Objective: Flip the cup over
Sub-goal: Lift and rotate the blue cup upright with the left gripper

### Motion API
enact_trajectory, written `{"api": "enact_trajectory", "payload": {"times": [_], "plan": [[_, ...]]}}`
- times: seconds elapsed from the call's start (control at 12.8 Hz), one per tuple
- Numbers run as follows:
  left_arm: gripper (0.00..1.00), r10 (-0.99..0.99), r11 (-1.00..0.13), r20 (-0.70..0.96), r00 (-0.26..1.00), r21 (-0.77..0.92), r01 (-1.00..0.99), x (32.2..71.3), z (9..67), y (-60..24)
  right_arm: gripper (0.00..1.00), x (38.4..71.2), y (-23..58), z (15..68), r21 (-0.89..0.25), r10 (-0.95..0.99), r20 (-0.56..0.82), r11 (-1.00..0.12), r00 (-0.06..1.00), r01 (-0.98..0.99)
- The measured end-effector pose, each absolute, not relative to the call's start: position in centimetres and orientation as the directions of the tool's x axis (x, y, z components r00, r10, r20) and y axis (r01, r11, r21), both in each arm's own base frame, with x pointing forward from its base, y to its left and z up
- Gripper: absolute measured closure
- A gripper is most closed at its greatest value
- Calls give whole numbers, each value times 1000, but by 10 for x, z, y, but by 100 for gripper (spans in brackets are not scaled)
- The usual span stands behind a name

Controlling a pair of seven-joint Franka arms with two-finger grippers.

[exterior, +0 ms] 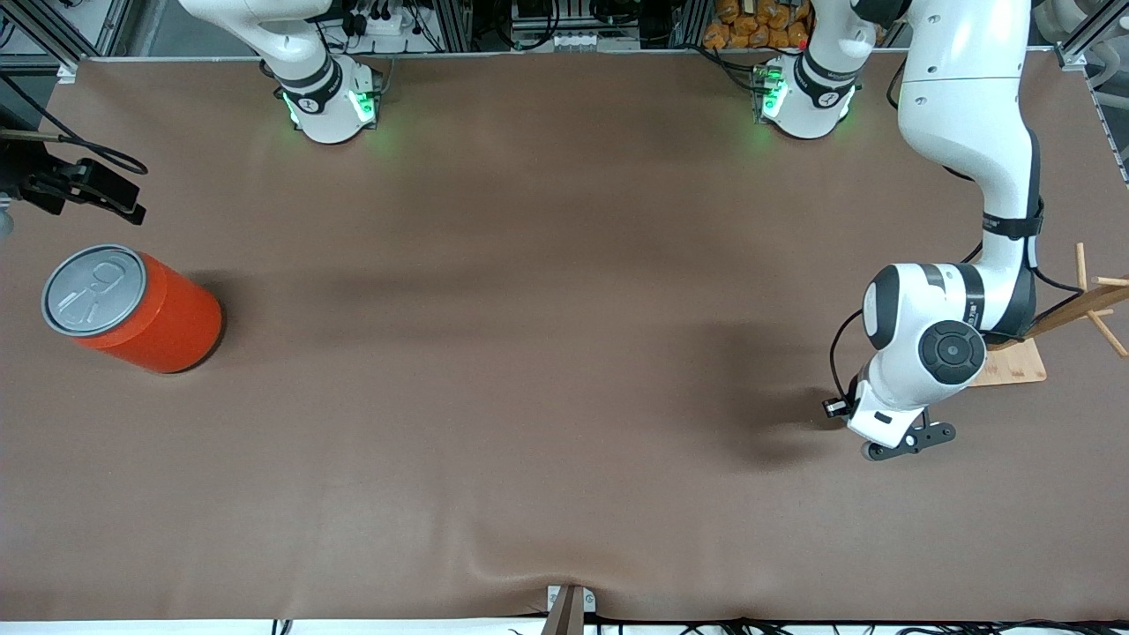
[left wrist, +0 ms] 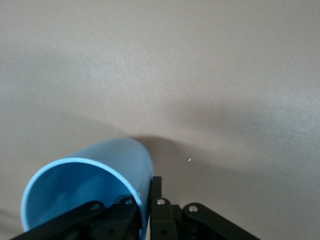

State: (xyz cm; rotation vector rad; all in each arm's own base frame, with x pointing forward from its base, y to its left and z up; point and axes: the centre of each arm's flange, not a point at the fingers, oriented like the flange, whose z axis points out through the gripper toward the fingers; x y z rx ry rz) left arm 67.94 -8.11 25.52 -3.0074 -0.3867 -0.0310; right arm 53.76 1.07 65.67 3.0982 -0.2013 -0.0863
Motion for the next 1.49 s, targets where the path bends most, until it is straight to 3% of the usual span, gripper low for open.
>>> {"api": "enact_trajectory", "payload": {"times": [0.08, 0.16, 0.71, 0.78, 1.25, 1.49], "plan": [[91, 253, -961, 36, 967, -105, 256, 680, 257, -80, 0, 538, 11, 657, 39, -130, -54, -991, 990, -128], [82, 257, -960, 40, 966, -103, 260, 681, 259, -77, 0, 537, 11, 657, 39, -130, -55, -991, 990, -128], [4, 267, -958, 57, 962, -90, 272, 682, 278, -71, 0, 537, 9, 656, 40, -134, -56, -990, 989, -132], [0, 268, -958, 57, 962, -90, 272, 682, 279, -71, 0, 537, 9, 656, 40, -134, -56, -990, 989, -132], [0, 274, -956, 67, 959, -85, 279, 684, 286, -66, 0, 536, 5, 656, 40, -142, -64, -989, 988, -140], [0, 259, -962, 76, 963, -73, 265, 681, 314, -24, 0, 536, 1, 656, 39, -149, -66, -988, 987, -147]]}}
